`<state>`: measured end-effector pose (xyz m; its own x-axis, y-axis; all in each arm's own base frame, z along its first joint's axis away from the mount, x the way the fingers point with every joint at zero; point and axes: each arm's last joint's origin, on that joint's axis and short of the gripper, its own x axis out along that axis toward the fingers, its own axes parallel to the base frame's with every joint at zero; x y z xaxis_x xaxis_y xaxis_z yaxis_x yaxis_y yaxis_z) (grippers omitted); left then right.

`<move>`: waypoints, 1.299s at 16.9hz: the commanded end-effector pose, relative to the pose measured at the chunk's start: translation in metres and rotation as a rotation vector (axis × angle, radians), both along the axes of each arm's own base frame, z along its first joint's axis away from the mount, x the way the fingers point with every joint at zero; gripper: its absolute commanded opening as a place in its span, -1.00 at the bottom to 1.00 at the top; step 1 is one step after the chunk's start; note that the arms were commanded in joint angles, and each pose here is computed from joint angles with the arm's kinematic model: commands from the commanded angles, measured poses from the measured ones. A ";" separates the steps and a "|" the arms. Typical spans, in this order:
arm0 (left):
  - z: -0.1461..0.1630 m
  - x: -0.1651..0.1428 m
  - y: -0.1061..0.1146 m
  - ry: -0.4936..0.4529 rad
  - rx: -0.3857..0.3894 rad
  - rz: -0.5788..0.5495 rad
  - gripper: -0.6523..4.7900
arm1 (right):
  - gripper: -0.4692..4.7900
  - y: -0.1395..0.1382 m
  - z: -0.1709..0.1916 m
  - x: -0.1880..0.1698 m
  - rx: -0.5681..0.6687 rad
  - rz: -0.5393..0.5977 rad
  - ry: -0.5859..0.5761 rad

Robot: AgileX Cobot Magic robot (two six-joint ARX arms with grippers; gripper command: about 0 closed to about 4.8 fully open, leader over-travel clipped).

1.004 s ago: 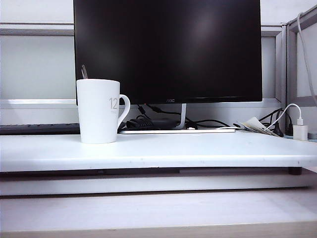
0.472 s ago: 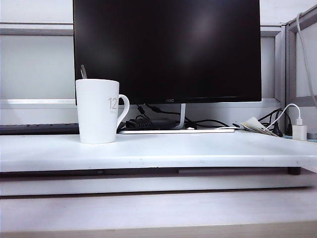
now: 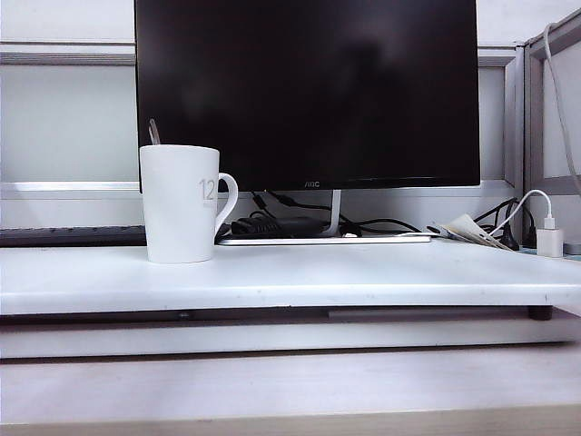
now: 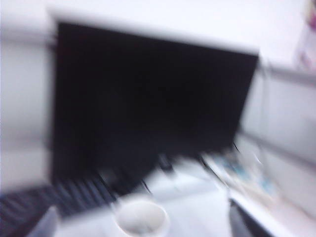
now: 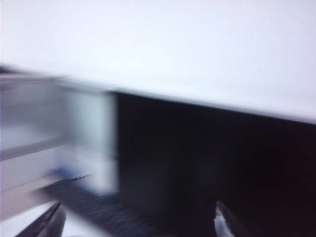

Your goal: Pick up a spoon and stir the liquid in the cup.

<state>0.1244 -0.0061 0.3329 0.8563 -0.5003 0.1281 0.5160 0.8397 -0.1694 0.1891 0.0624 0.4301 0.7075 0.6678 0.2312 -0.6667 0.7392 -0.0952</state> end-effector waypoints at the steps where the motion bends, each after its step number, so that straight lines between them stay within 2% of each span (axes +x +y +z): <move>1: -0.006 0.035 -0.008 0.138 -0.003 -0.097 1.00 | 0.66 0.055 -0.015 0.049 -0.055 0.155 0.118; 2: -0.013 0.051 -0.015 0.196 0.001 -0.102 1.00 | 0.66 0.076 -0.024 0.067 -0.077 0.212 0.166; 4: -0.035 0.072 -0.030 0.274 0.147 -0.073 1.00 | 0.66 0.120 -0.050 0.101 -0.110 0.362 0.280; 7: -0.053 0.077 -0.046 0.329 0.352 0.029 1.00 | 0.66 0.155 -0.082 0.117 -0.143 0.493 0.383; 8: -0.053 0.076 -0.050 0.320 0.382 0.060 1.00 | 0.66 0.165 -0.092 0.118 -0.157 0.512 0.409; 10: -0.051 0.075 -0.055 0.299 0.385 0.051 1.00 | 0.66 0.178 -0.106 0.119 -0.186 0.561 0.431; 15: -0.052 0.075 -0.054 0.313 0.386 0.051 0.99 | 0.65 0.207 -0.143 0.129 -0.263 0.574 0.358; 22: -0.058 0.073 -0.053 0.369 0.404 0.044 0.95 | 0.65 0.221 -0.174 0.150 -0.227 0.529 0.273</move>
